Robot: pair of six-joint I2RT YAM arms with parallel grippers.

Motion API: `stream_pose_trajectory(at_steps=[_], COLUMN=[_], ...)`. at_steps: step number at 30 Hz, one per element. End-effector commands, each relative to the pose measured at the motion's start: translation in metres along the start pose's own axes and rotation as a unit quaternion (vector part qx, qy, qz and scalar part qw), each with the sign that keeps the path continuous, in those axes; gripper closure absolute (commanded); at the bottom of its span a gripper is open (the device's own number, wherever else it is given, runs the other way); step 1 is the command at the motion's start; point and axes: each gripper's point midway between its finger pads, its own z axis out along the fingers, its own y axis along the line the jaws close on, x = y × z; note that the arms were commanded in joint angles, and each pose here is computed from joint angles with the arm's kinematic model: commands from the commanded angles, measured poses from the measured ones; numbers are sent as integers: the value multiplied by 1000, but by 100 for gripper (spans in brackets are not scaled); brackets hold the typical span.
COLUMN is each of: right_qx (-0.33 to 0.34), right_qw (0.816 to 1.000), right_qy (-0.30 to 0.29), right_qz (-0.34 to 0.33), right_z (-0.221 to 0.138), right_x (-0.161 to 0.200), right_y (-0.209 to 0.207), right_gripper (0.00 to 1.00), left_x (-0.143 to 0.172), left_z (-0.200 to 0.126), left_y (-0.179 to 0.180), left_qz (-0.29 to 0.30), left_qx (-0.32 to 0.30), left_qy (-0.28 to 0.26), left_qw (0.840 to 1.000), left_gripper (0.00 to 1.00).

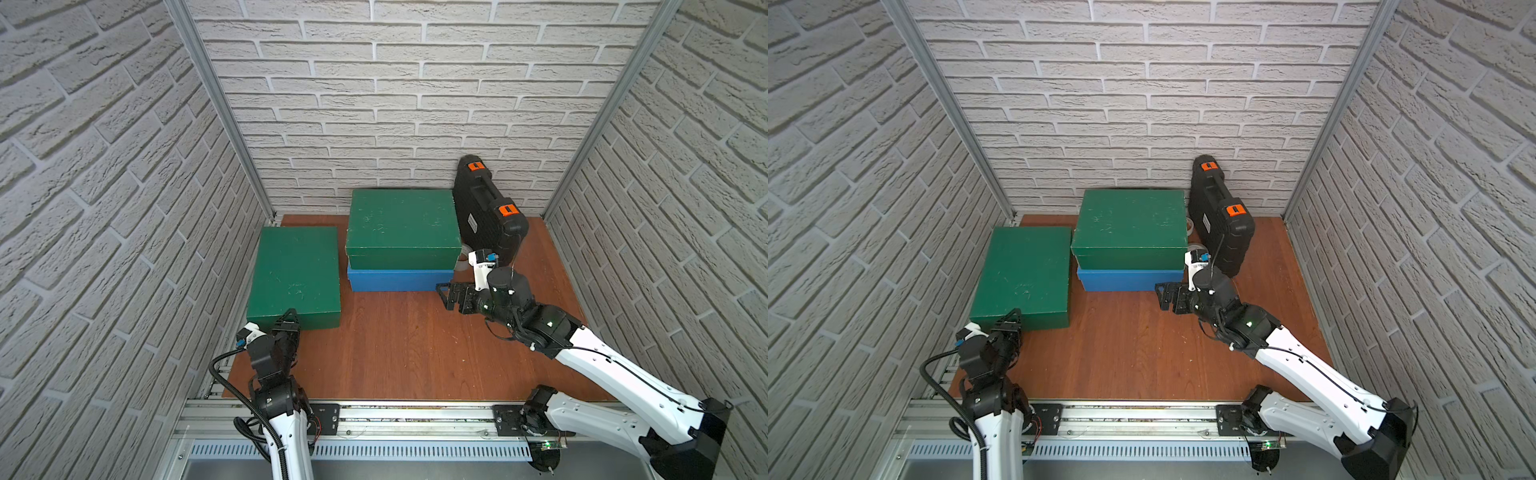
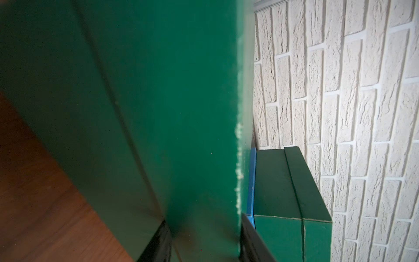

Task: Stack the shoeboxes
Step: Move the shoebox to the center of the board.

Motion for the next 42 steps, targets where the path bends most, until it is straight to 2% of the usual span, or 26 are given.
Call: stream_pose_trajectory(at_steps=[1,2,3,6,11,13,15,19,24,27,34,39,42], right_qx=[-29,-31,-32,-35,-48,-54,-61,-81,-124,-134,-160,-162,-148], right_qw=[999,999,999,999,999,998,997,992,980,973,958,954,957], right_qy=[-18,-15,-11,0,16,23,34,55,71,91,119,129,136], right_qz=[13,13,12,10,-9,-22,-39,-77,-141,-167,-208,-216,-208], right_z=[-2,0,3,9,17,21,27,38,51,68,101,117,129], right_x=[-15,-14,-14,-12,-7,-4,2,18,52,74,123,145,155], right_y=[15,17,19,24,41,52,66,101,162,189,235,243,237], right_gripper=[1,1,1,1,1,1,1,1,1,1,0,1,1], left_x=[23,22,21,17,-2,-9,-13,-18,-60,-76,-121,-142,-148], left_z=[-10,-13,-15,-22,-40,-45,-40,-10,35,70,157,218,253], left_y=[53,51,47,33,-9,-33,-65,-139,-205,-237,-243,-244,-233], left_qz=[5,7,10,16,67,89,111,131,207,250,344,390,400], left_qx=[-118,-122,-123,-113,-122,-126,-103,3,-10,7,-70,-82,-102], left_qy=[47,45,44,40,25,31,52,98,100,107,81,75,84], left_qw=[992,991,991,993,990,988,987,987,973,962,933,914,907], left_gripper=[71,58,41,2,2,2,2,2,2,2,2,2,2])
